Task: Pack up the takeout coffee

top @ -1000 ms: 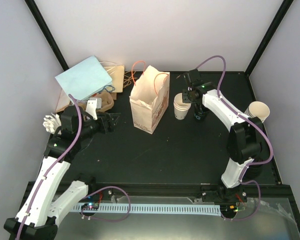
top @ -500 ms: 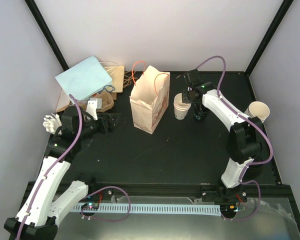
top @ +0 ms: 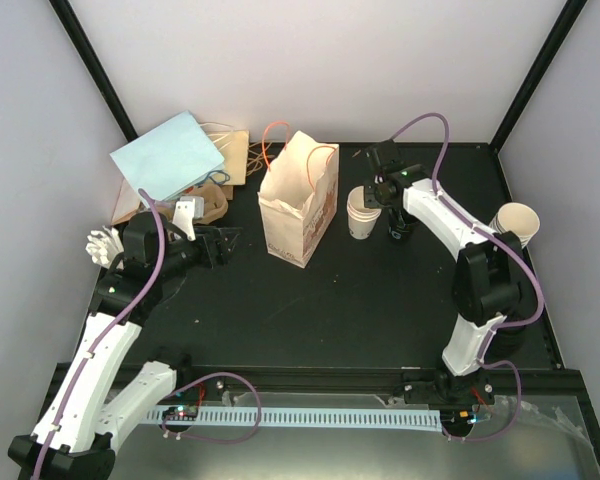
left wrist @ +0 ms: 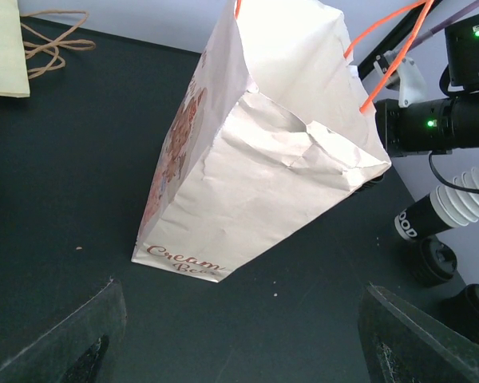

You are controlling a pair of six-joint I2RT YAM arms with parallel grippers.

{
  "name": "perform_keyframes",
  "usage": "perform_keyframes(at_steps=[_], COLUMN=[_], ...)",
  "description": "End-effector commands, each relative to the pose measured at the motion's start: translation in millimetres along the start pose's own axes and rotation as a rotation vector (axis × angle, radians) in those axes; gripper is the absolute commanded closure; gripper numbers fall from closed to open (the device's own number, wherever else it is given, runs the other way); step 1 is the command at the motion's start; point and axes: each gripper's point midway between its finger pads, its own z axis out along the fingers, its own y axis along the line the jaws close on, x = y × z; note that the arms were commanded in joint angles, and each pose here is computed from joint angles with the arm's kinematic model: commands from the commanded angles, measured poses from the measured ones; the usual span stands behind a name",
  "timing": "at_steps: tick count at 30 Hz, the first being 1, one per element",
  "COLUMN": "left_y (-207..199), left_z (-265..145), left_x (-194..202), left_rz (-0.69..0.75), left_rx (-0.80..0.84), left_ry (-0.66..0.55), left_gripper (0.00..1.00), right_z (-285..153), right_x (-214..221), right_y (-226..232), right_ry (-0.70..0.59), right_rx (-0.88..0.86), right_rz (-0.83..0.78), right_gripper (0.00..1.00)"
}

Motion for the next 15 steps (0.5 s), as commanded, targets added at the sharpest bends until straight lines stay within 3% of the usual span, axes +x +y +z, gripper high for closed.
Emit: perform_keyframes(at_steps=[1,7,10,15], left_y=[-3,-3,-4,-5], left_z=[-5,-4,-4,-4], left_x=[0,1,1,2], left_rz=[-0.006,-0.007,-0.009,-0.018], left_rx=[0.009,0.011,0.015,0.025], left_ry=[-0.002,0.004,0.006,0.010], left_gripper=[0.18,0.18,0.18,0.18], right_z=[4,8,5,-12], right_x=[2,4,2,-6], right_y=[2,1,2,0], right_ry=[0.013,0.033,0.026,-0.013], right_rx=[0.011,0.022,0.015,0.008], right_rz=[-0.013,-0.022,-0.021,-0.019], right_gripper=[0.85,0.86,0.98,0.99])
